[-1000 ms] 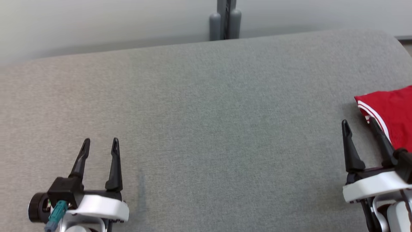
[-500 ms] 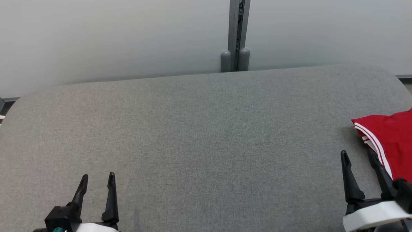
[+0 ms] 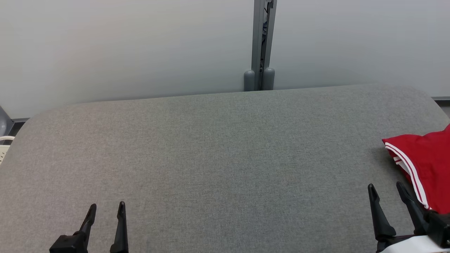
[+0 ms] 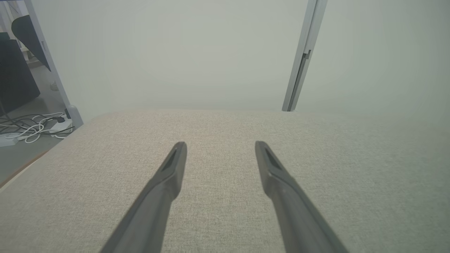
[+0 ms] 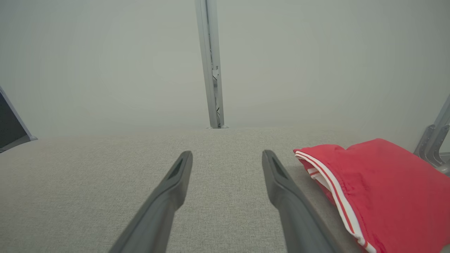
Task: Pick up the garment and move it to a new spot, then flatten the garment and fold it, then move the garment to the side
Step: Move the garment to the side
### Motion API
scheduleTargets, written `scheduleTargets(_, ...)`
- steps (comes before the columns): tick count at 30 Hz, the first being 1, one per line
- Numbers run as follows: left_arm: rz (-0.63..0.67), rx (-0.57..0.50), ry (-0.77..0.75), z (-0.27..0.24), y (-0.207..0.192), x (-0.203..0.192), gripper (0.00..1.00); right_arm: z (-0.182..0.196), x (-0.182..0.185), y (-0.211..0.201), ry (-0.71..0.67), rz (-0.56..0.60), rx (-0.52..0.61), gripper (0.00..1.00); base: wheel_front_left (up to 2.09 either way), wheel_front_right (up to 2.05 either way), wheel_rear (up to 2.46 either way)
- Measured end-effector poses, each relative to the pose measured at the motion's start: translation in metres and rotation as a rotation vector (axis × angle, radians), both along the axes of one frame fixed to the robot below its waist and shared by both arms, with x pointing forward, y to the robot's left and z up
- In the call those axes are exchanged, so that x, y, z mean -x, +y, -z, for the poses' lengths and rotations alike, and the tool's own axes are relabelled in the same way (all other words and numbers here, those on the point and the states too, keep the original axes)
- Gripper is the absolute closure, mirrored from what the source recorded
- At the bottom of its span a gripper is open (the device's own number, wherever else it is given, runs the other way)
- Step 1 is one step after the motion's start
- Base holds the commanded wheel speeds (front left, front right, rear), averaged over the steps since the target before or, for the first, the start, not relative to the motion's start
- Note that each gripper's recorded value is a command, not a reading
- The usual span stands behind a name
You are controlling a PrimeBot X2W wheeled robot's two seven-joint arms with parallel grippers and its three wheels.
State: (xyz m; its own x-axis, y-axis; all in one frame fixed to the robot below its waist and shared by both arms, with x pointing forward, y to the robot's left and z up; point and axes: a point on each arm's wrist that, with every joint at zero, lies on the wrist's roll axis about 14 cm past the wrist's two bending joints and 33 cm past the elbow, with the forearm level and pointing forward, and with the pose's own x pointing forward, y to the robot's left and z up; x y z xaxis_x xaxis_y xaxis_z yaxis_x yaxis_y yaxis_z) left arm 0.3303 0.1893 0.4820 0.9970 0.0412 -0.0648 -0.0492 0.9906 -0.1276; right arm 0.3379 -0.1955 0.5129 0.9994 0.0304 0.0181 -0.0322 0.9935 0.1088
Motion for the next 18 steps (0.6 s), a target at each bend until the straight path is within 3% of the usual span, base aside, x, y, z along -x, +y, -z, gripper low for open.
scheduleTargets(18,0.003,-0.005,0.012,0.0029,0.0026,0.0058,0.00,-0.0058,0.0066,0.0053,-0.003,-0.011,-0.001,0.00,0.00,0.00,0.00)
